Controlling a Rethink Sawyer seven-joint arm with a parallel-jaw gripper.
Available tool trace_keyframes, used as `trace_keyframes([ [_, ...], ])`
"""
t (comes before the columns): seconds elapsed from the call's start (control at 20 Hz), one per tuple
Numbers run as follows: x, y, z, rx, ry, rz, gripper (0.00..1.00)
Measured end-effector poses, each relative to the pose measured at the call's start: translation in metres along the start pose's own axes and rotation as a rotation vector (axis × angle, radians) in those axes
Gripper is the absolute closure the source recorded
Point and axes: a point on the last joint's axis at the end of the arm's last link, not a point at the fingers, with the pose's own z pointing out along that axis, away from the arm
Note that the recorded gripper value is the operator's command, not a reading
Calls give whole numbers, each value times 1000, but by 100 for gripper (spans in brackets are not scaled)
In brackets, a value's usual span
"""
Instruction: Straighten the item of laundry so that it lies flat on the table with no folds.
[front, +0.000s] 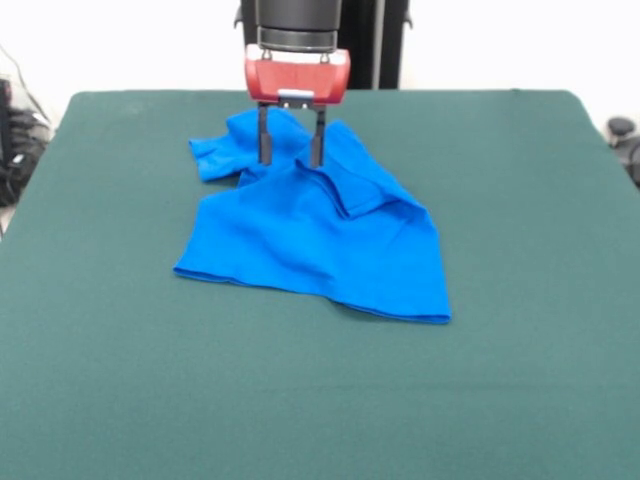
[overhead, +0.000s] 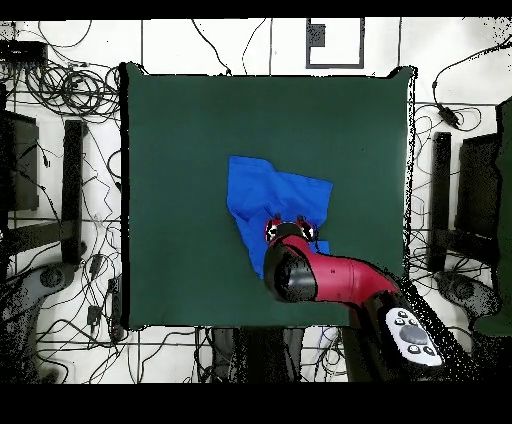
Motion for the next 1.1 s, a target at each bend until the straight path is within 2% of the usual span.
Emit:
trace_keyframes([
  [0.8,1,10,0,-7,3,-16,0],
  [1.1,13,18,9,-20,30,-22,0],
])
